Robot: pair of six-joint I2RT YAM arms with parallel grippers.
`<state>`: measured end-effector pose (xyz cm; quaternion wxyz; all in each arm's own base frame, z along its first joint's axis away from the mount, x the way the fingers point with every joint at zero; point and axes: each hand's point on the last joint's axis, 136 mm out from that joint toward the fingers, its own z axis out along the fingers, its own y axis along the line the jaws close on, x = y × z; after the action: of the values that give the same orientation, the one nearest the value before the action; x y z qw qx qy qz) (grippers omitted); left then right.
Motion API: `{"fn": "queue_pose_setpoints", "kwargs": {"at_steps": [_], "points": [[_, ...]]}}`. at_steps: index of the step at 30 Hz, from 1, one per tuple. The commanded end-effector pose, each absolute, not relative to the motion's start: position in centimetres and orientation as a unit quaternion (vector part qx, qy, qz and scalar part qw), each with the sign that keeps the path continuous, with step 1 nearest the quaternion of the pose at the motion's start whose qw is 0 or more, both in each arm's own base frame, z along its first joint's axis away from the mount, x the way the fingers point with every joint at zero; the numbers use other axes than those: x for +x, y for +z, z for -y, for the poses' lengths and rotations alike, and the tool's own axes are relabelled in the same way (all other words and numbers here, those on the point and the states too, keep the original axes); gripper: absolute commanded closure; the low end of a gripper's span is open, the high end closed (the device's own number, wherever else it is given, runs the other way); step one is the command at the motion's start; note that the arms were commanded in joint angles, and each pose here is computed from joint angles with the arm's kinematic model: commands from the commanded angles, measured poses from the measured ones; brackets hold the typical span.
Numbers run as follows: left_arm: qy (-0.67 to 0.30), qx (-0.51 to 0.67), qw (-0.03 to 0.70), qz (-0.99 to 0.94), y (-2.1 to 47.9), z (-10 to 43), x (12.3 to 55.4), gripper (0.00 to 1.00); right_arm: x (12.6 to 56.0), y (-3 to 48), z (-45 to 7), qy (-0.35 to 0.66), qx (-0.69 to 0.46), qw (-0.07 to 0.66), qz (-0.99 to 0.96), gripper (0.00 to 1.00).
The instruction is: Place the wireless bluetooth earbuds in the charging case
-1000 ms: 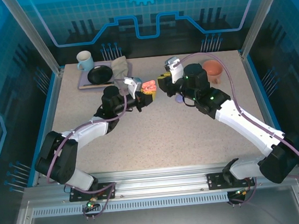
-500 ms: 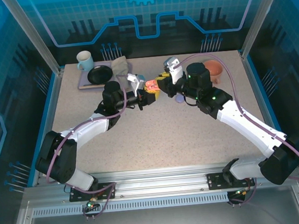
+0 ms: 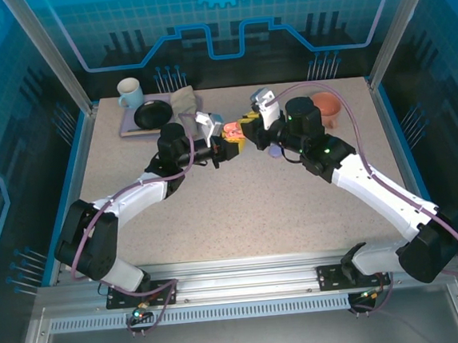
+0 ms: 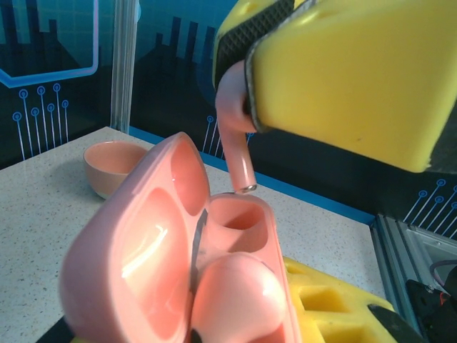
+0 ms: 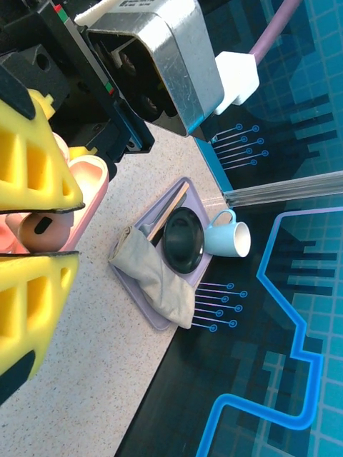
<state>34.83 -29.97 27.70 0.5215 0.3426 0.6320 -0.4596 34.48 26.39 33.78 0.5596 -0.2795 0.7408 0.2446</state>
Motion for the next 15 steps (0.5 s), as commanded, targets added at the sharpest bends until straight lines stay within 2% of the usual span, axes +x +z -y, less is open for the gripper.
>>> {"fn": "queue_pose_setpoints", "kwargs": {"at_steps": [1, 15], "points": [[-0.458, 0.357, 0.536, -0.613, 29.19, 30.40, 34.85, 1.00, 34.86, 33.86, -25.91, 0.239, -0.275, 0.570, -0.736, 0.83], [-0.453, 0.351, 0.542, -0.614, 29.44, 30.26, 35.06, 1.00, 35.03, 33.16, -25.31, 0.228, -0.269, 0.570, -0.742, 0.85]]}}
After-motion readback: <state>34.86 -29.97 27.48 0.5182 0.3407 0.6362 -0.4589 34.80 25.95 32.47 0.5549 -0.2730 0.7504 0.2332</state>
